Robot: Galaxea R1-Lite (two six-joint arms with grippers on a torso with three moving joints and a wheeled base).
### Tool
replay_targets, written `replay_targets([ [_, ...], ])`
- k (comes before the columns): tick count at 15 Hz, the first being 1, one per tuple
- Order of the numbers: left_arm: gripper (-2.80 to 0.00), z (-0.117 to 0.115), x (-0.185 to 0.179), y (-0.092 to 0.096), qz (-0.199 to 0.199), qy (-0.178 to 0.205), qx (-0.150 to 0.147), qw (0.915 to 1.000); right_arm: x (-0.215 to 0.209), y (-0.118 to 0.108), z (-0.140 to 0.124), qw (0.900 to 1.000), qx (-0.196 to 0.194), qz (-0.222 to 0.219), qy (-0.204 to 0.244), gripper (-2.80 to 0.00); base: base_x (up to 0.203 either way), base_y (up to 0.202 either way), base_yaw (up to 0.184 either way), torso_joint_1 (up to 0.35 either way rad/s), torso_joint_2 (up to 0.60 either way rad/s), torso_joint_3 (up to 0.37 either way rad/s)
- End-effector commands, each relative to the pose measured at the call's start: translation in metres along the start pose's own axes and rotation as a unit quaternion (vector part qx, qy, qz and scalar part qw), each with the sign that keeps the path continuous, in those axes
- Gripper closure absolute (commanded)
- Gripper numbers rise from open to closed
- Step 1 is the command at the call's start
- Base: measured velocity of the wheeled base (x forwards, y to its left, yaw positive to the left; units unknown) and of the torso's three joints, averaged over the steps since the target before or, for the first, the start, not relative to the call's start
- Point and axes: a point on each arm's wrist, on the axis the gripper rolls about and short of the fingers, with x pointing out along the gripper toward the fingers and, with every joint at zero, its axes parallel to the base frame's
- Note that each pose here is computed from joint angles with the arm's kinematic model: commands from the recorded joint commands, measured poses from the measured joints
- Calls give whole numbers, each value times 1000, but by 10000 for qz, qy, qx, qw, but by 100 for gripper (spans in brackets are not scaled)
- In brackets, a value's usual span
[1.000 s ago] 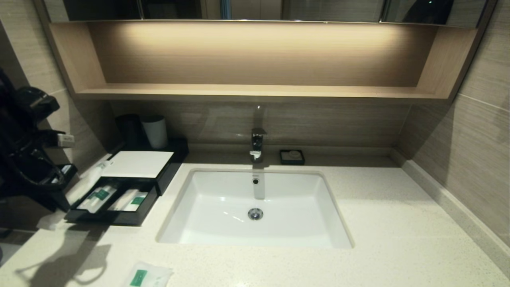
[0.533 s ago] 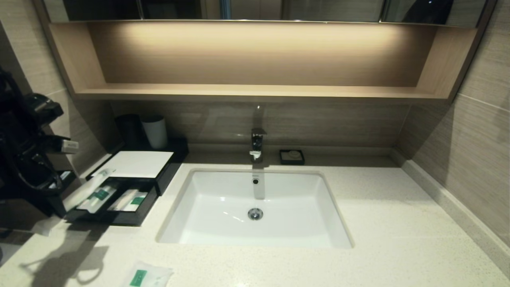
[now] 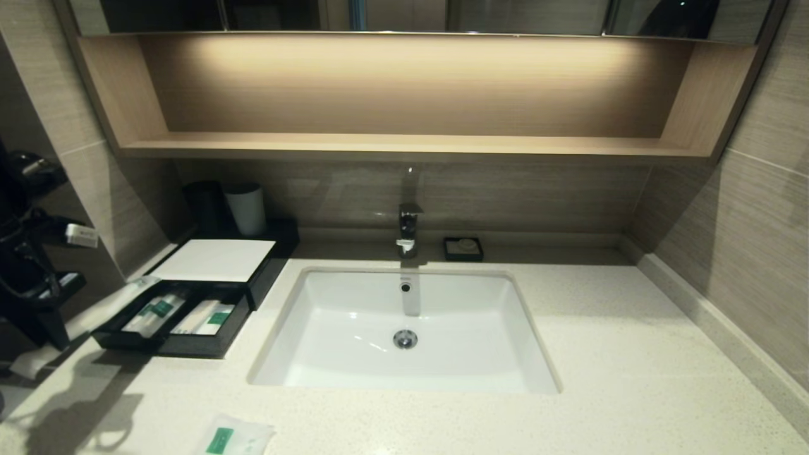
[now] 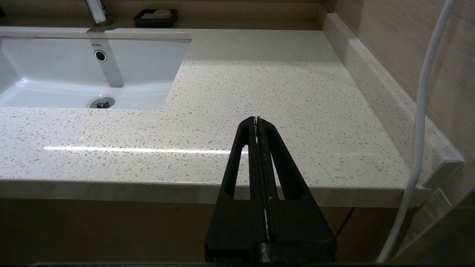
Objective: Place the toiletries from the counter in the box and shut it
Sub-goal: Place the bathroom toiletry into the drawer
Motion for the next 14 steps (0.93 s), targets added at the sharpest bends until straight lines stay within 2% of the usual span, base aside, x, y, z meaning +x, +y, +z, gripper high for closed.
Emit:
replay_targets([
  [1, 0, 1, 4, 2, -35, 157, 24, 9999, 0, 0, 0, 10000, -4, 2, -6, 0, 0, 0, 0, 0, 0, 0],
  [4, 0, 5, 10, 3, -57, 255, 121, 9996, 0, 0, 0, 10000, -2, 2, -2, 0, 0, 0, 0, 0, 0, 0],
  [9, 0, 18, 29, 7, -131, 500, 120, 9986, 0, 0, 0, 10000, -2, 2, -2, 0, 0, 0, 0, 0, 0, 0],
  [14, 0, 29, 40, 9, -123, 475, 118, 9987, 0, 0, 0, 10000, -2, 2, -9, 0, 0, 0, 0, 0, 0, 0],
])
